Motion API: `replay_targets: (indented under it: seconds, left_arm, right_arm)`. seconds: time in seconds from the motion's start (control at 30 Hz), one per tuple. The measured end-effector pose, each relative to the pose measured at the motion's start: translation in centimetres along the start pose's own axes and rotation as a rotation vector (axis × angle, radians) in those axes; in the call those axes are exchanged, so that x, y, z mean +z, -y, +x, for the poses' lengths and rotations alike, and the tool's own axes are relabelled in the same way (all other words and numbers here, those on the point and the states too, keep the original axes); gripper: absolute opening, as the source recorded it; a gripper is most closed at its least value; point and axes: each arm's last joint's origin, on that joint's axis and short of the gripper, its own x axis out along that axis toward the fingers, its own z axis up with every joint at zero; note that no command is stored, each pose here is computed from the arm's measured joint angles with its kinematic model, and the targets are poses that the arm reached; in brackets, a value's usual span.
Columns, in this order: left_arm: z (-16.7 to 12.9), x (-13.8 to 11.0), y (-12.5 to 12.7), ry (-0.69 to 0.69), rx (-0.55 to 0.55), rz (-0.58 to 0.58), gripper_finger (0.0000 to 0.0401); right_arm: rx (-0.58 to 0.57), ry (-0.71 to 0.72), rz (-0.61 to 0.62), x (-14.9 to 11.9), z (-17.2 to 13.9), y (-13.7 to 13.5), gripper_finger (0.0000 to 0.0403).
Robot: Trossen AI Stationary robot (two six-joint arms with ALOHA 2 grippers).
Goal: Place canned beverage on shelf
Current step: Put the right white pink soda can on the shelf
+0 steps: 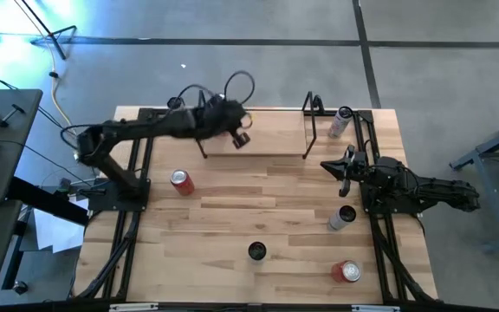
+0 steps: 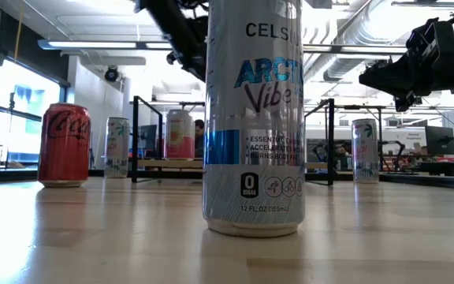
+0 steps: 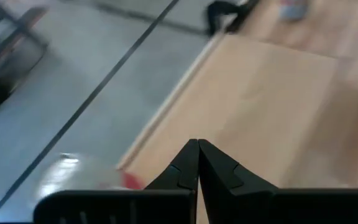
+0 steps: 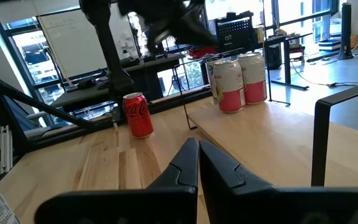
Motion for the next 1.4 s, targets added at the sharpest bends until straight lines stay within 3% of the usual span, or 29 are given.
replay_targets:
  seconds: [0.3, 0.53, 0.83, 1.13, 1.23, 1.4]
  left_arm:
    - [-4.1, -9.2, 3.6, 0.311, -0.181, -0.098, 0.0000]
    - [-6.6, -13.9, 4.2, 0.481, -0.301, -0.148, 0.0000]
    - [-8.1, -16.5, 4.1, 0.605, -0.304, -0.172, 0.0000]
    - [-8.8, -16.1, 2.7, 0.665, -0.317, -0.093, 0.0000]
    - [-8.5, -16.0, 1.9, 0.662, -0.308, -0.079, 0.0000]
    - [-7.8, -16.0, 0.8, 0.649, -0.299, -0.071, 0.0000]
  right_arm:
    - [0.000, 0.001, 0.000, 0.0, 0.0, 0.0, 0.0000]
    - [0.000, 0.000, 0.000, 0.0, 0.0, 0.0, 0.0000]
    - [0.001, 0.011, -0.019, 0.1, 0.0, 0.0, 0.0000]
    - [0.015, 0.202, -0.132, 3.1, -0.5, -0.6, 0.0000]
    - [-0.119, 0.227, -0.134, 5.4, -1.1, -0.6, 0.0001]
    - [-0.587, 0.069, -0.242, 6.7, -1.0, 0.3, 0.0041]
